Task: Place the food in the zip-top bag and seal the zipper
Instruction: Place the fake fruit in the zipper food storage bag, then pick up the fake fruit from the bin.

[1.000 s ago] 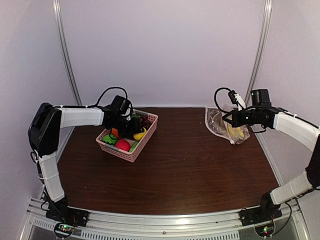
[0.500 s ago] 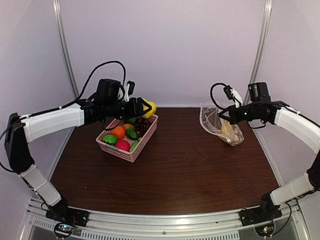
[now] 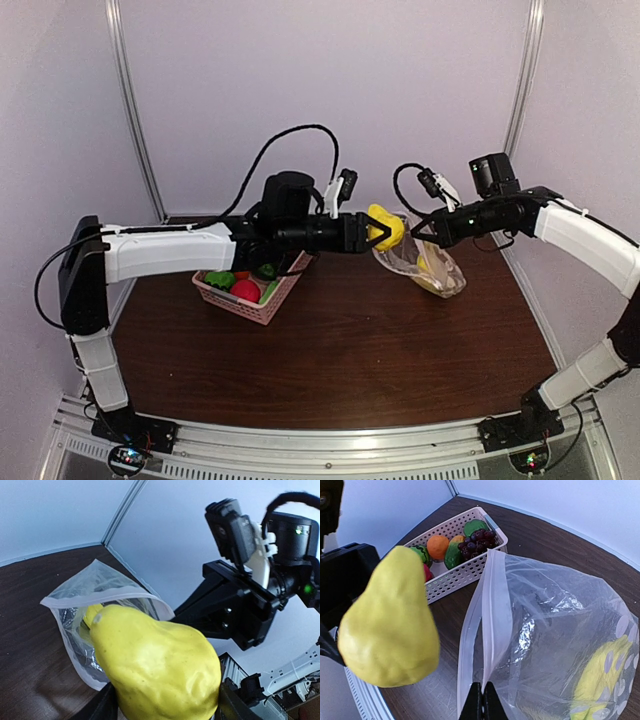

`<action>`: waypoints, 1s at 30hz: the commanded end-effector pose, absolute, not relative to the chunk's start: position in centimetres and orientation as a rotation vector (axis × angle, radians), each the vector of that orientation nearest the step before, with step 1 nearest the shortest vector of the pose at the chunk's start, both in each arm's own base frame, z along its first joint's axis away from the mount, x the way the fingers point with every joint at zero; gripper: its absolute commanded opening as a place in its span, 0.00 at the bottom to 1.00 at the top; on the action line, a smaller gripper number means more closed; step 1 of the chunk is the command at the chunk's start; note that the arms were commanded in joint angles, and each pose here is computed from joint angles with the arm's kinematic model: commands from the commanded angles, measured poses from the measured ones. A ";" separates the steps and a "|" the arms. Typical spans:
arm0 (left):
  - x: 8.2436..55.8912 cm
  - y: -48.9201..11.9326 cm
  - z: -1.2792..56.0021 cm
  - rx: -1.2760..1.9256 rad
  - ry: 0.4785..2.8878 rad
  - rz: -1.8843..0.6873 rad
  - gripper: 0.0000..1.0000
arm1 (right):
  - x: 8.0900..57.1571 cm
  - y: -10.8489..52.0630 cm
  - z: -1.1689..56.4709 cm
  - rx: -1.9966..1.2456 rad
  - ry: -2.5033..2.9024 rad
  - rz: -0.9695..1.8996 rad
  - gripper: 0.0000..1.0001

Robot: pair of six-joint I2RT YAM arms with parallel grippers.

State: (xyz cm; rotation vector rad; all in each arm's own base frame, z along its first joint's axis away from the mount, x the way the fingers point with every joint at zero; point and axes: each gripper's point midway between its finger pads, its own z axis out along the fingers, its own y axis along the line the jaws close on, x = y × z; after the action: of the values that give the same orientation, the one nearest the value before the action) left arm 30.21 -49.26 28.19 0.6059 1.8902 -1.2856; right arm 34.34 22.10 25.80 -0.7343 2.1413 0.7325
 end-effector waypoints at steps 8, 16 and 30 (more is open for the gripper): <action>34.2 -52.5 24.3 0.507 1.966 -1.241 0.39 | 32.3 25.4 29.4 -0.810 2.076 0.966 0.00; 34.4 -53.6 25.0 0.557 1.955 -1.227 0.70 | 31.3 26.0 29.1 -0.836 2.070 0.980 0.00; 30.7 -47.5 33.1 0.675 1.814 -1.096 0.88 | 33.8 23.0 29.9 -0.722 2.052 0.929 0.00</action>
State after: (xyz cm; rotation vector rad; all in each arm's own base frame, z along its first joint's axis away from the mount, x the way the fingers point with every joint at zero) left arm 32.35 -49.69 30.40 0.6016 1.8816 -1.1614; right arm 33.03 24.37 29.01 -0.7640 2.0828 0.9551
